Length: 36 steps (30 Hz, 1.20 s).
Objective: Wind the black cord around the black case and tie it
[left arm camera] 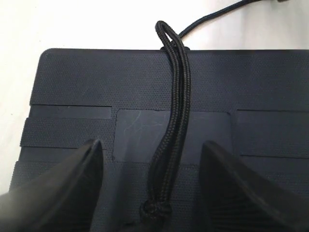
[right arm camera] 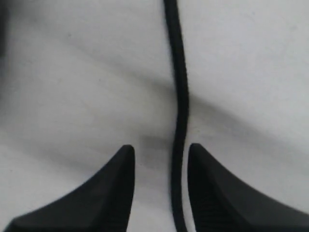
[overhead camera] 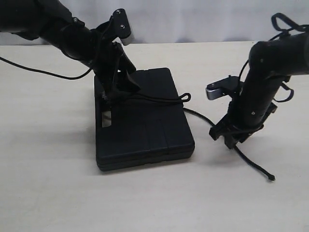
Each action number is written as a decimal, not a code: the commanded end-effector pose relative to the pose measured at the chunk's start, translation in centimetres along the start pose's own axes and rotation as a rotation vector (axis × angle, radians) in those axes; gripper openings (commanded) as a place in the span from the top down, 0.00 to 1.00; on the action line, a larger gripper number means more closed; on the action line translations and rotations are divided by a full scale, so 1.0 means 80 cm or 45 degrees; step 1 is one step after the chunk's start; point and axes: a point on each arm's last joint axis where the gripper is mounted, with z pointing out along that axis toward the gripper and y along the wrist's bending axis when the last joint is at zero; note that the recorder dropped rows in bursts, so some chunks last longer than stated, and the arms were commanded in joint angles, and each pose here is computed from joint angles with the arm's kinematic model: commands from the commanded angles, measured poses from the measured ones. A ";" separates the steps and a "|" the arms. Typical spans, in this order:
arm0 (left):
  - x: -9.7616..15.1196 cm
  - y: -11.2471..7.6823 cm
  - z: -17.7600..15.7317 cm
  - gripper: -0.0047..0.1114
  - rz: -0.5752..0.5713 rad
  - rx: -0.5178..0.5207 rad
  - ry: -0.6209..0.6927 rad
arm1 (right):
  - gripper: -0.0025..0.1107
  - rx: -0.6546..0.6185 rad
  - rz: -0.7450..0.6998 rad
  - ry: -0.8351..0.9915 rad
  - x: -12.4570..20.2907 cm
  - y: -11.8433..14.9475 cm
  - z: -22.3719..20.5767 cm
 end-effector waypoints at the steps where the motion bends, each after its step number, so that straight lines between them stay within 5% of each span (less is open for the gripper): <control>1: -0.003 0.000 -0.001 0.48 -0.013 -0.002 -0.014 | 0.67 0.162 -0.021 0.028 -0.006 -0.003 0.022; 4: -0.003 0.000 -0.001 0.49 -0.013 -0.001 -0.014 | 0.72 0.178 -0.037 0.058 -0.007 -0.005 0.036; 7: -0.003 0.002 -0.001 0.49 -0.013 -0.023 -0.014 | 0.94 0.202 -0.127 0.157 -0.002 -0.008 0.049; 16: -0.003 0.004 -0.001 0.49 -0.014 -0.038 -0.016 | 0.94 0.563 -0.053 -0.179 -0.011 -0.009 -0.050; 23: -0.003 0.003 -0.001 0.49 -0.017 -0.030 -0.016 | 0.94 0.592 -0.112 -0.404 0.000 0.019 -0.116; 36: -0.003 0.003 -0.001 0.49 -0.022 -0.027 -0.016 | 0.94 0.512 0.095 -0.706 0.029 0.024 -0.189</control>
